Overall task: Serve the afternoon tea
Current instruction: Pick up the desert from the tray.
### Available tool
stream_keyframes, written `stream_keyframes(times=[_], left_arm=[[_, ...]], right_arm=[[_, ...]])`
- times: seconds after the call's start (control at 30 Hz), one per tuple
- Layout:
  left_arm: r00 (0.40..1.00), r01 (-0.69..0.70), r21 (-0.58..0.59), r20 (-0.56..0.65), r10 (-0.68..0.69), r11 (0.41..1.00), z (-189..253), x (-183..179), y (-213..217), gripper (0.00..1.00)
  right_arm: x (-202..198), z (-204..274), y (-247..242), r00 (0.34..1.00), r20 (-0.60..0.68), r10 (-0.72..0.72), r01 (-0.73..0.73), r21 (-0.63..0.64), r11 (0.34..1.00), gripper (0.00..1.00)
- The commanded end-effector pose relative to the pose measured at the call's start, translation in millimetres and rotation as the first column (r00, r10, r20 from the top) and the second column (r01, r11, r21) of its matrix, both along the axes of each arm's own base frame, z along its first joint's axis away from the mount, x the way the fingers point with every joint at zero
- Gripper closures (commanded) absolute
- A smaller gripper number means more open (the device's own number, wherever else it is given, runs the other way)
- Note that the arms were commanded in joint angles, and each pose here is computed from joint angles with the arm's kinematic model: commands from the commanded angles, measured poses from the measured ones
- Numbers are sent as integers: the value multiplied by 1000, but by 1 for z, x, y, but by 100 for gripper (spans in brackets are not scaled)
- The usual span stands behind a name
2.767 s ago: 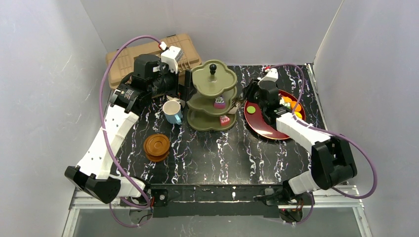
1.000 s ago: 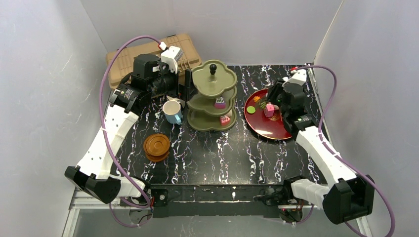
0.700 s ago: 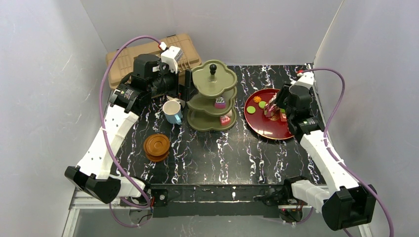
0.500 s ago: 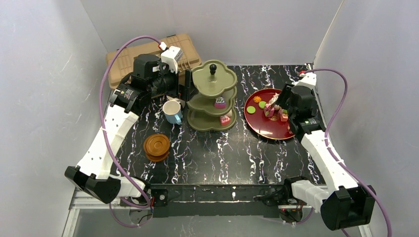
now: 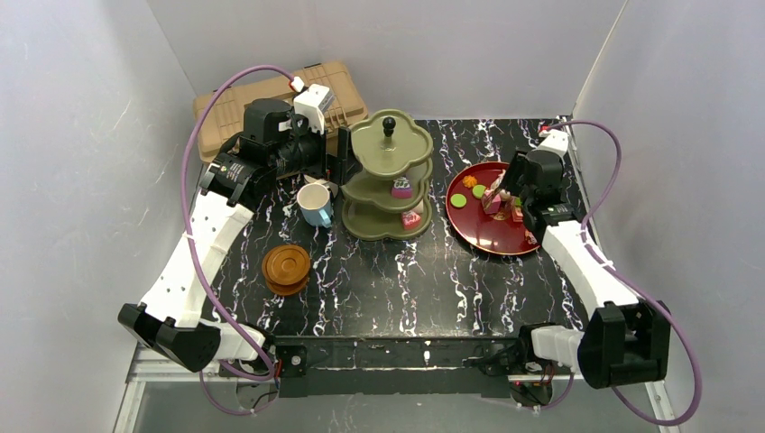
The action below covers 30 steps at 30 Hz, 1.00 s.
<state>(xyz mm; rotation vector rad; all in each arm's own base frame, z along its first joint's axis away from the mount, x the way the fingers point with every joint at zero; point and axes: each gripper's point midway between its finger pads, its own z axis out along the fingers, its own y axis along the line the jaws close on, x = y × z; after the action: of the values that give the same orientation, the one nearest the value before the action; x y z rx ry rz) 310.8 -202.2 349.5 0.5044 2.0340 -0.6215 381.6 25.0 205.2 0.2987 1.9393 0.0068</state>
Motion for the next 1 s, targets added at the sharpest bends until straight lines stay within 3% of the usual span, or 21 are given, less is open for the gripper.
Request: stream_keyframes(times=[0.0, 0.4, 0.6, 0.97], left_arm=[[999, 2, -18, 40, -2, 1000, 15, -6, 4, 2], [999, -3, -14, 48, 4, 1000, 17, -5, 5, 2], [999, -4, -15, 46, 5, 1000, 17, -5, 5, 2], [999, 6, -22, 41, -5, 1000, 17, -6, 3, 2]], right_arm=[[24, 30, 4, 993, 112, 26, -27, 12, 1000, 43], [37, 18, 17, 993, 98, 68, -73, 44, 996, 49], [44, 21, 11, 995, 81, 55, -55, -6, 998, 54], [48, 13, 14, 997, 44, 70, -70, -10, 998, 42]])
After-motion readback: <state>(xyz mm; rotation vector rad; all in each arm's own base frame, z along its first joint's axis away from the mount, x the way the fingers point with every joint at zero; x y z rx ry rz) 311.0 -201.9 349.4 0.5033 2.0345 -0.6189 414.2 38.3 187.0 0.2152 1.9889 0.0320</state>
